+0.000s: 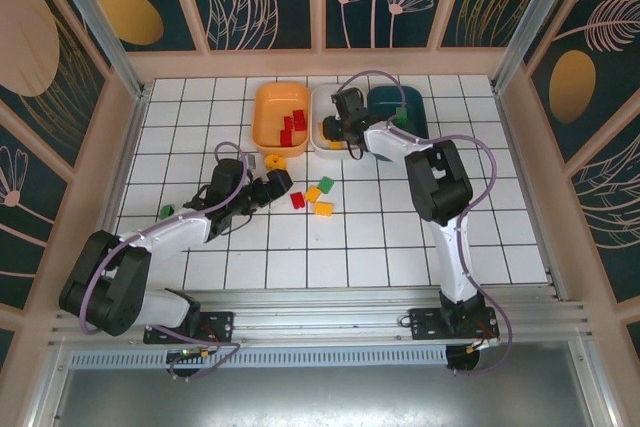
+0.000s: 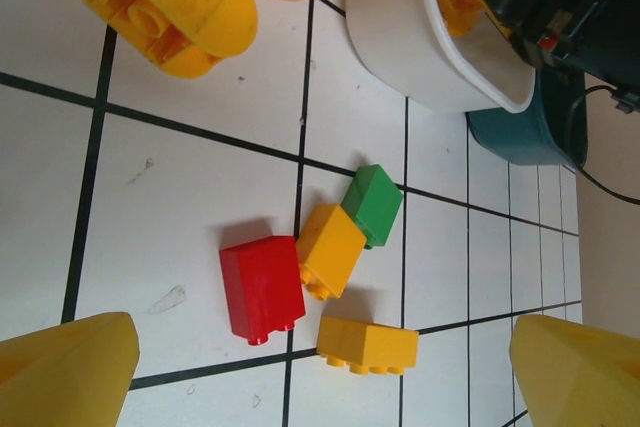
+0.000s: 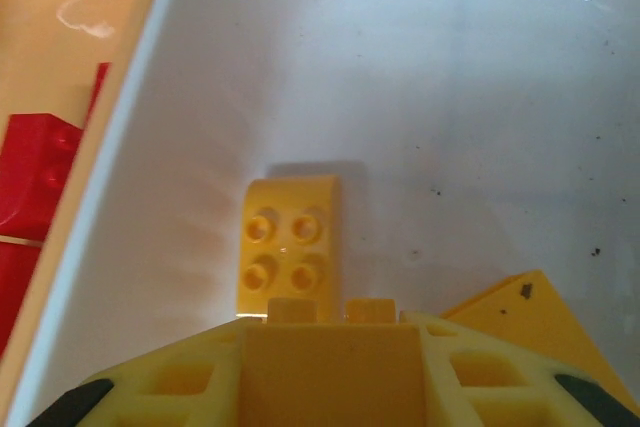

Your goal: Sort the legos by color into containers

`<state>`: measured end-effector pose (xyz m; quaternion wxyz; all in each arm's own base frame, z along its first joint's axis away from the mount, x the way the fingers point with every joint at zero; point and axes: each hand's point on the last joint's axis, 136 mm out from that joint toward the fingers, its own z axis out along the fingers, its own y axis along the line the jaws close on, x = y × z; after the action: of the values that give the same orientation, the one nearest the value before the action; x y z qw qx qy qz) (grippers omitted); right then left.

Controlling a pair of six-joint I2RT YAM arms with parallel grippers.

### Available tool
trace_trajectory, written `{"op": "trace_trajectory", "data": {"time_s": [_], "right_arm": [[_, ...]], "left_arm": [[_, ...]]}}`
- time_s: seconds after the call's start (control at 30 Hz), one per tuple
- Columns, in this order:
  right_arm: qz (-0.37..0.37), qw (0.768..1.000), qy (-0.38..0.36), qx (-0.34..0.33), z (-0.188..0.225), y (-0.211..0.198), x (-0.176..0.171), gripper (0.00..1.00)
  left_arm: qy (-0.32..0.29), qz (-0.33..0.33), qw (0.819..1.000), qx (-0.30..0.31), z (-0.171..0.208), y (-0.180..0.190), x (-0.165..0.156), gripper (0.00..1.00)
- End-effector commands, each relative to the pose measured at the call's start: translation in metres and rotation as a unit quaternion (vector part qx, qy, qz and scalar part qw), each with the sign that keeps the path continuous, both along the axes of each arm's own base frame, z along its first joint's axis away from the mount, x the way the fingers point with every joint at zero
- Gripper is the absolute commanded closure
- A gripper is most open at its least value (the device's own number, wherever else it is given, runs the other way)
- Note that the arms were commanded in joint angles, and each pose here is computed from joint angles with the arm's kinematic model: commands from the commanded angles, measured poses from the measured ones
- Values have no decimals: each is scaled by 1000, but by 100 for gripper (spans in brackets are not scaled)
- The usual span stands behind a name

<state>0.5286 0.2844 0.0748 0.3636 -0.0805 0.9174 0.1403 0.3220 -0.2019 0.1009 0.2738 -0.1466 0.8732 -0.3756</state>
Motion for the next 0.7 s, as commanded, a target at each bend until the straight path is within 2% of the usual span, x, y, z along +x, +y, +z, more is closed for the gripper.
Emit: {"op": "trace_trajectory", "data": {"time_s": [0.0, 0.13, 0.27, 0.33, 0.5, 0.67], "right_arm": [[-7, 1000, -11, -13, 13, -3, 10, 57], [-13, 999, -28, -19, 33, -8, 11, 41], [-17, 998, -59, -13, 68, -14, 3, 38], [-14, 997, -70, -4, 83, -13, -7, 38], [26, 995, -91, 20, 101, 16, -68, 42], [71, 995, -68, 29, 74, 64, -128, 44]], "left_arm": [[-24, -4, 1000, 6, 12, -2, 9, 4], [-34, -12, 999, 22, 24, -2, 13, 1], [-59, 10, 997, 52, 42, 8, 21, 2], [-63, 41, 994, 79, 48, 23, 25, 2], [-64, 147, 980, 118, 59, 80, 27, 2], [-44, 221, 968, 110, 51, 142, 19, 1]]}}
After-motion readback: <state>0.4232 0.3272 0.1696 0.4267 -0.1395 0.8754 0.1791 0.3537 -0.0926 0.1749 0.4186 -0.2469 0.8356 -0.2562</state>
